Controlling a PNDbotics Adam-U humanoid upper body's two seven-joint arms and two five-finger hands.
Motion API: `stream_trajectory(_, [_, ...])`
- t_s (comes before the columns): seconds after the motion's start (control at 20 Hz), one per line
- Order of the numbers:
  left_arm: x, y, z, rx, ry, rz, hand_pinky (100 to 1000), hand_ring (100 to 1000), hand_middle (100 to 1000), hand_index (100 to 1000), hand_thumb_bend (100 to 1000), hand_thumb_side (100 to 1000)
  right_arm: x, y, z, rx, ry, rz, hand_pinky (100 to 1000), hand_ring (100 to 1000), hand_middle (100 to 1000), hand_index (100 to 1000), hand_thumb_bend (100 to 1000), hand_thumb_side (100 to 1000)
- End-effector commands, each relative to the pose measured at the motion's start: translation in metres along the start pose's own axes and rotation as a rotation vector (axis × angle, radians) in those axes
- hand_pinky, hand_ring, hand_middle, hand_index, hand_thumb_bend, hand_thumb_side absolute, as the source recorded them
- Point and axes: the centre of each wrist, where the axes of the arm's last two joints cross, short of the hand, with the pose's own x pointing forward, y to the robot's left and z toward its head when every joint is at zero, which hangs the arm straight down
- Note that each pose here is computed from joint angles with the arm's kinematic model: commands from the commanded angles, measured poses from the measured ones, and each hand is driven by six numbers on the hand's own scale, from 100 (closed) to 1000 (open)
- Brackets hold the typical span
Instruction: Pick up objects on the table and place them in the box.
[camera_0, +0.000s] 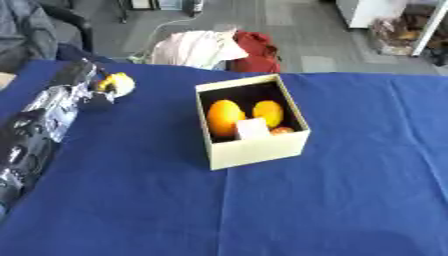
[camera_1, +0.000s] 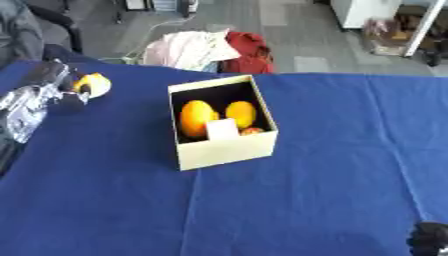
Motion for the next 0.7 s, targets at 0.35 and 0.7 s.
stream_trajectory(0.35, [0.016,0.059,0.002,0.112,-0.16,-0.032,583,341,250,462,100,175,0.005,-0.005,0.0,-0.001,-0.022,0.024,633,640,594,692,100,616])
stream_trajectory(0.7, [0.083,0.085,0.025,0.134,-0.484,-0.05,595,350,261,471,100,168,0.004,-0.003,0.0,0.005,-0.025,0.028,633,641,595,692,100,593])
